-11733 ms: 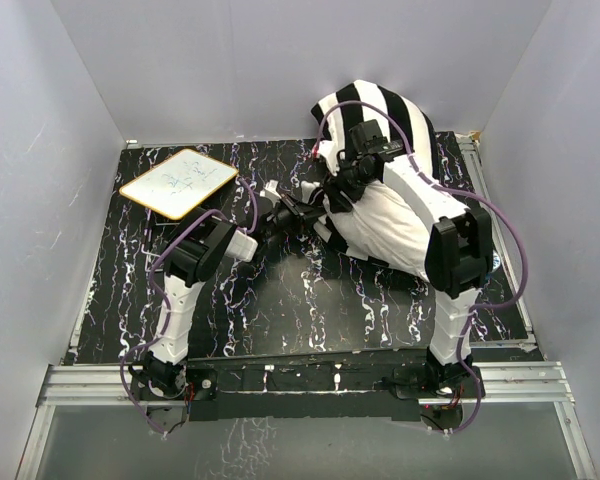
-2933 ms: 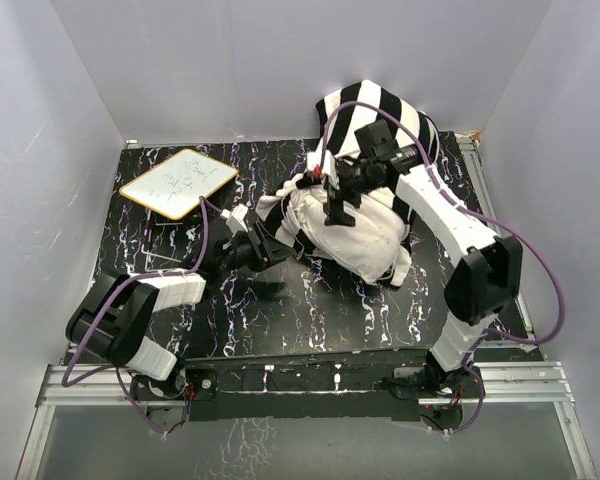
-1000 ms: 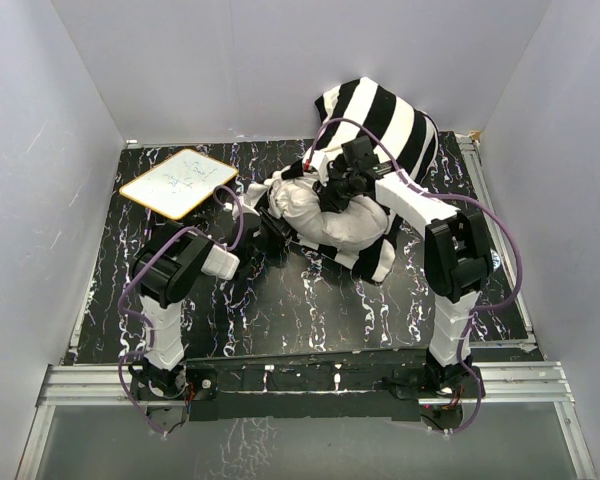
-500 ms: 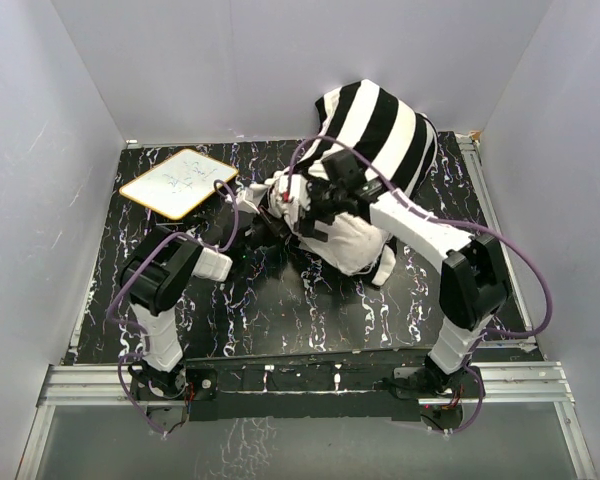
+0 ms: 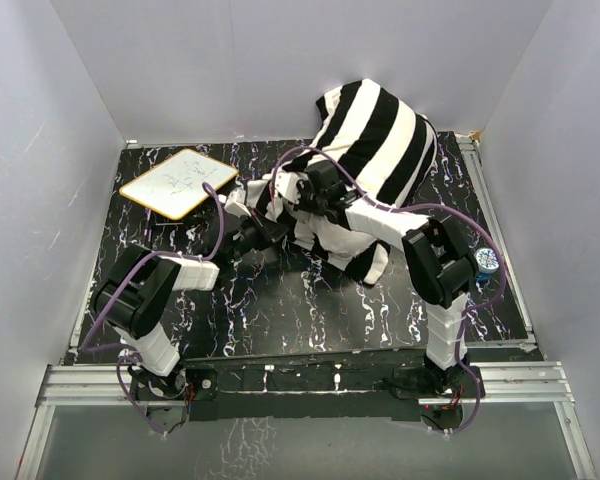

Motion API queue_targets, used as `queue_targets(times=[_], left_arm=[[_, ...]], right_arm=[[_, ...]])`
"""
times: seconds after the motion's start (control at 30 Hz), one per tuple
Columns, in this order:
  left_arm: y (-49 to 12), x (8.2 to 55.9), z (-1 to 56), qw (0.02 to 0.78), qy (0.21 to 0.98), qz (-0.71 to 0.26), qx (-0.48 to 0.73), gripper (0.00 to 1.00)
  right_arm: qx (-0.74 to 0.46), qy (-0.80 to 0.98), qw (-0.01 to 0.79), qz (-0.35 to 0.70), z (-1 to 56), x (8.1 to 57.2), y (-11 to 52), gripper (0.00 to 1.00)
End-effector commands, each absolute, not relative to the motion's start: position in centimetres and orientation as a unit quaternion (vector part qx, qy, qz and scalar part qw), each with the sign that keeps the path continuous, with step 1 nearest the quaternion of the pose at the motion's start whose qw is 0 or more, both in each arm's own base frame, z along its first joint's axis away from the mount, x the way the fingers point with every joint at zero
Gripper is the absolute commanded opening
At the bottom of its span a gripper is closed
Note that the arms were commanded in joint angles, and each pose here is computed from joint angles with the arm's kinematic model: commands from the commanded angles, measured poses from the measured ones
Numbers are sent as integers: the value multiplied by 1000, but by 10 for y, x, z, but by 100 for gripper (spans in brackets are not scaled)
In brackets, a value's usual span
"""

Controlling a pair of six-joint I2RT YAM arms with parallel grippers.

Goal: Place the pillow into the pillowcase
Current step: Stuff the pillow into the pillowcase.

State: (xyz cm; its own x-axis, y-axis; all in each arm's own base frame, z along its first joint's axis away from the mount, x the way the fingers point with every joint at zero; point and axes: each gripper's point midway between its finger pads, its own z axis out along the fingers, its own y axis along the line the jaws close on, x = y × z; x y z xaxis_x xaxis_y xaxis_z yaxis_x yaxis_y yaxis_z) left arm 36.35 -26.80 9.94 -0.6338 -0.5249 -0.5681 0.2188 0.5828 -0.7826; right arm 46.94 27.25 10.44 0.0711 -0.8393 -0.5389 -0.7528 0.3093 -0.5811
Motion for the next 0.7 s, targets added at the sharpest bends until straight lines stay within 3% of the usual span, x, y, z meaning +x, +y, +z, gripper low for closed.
queue_targets(times=[0.0, 0.23, 0.43, 0.57, 0.6, 0.67], left_arm=[[-279, 348, 167, 445, 730, -517, -43, 0], [-278, 349, 185, 439, 716, -542, -32, 0], [-263, 359, 187, 436, 694, -570, -54, 0], [-258, 360, 171, 421, 713, -557, -65, 0], [-252, 360, 159, 419, 727, -539, -80, 6], [-234, 365, 137, 423, 752, -491, -121, 35]], right_arm=[[-469, 674, 527, -218, 170, 568, 200, 8], [-528, 696, 459, -160, 77, 560, 217, 8], [-578, 749, 322, -30, -11, 520, 229, 9], [-562, 772, 295, 15, -22, 514, 229, 10], [-557, 774, 299, 35, -18, 513, 231, 10], [-548, 775, 305, 72, -10, 510, 233, 11]])
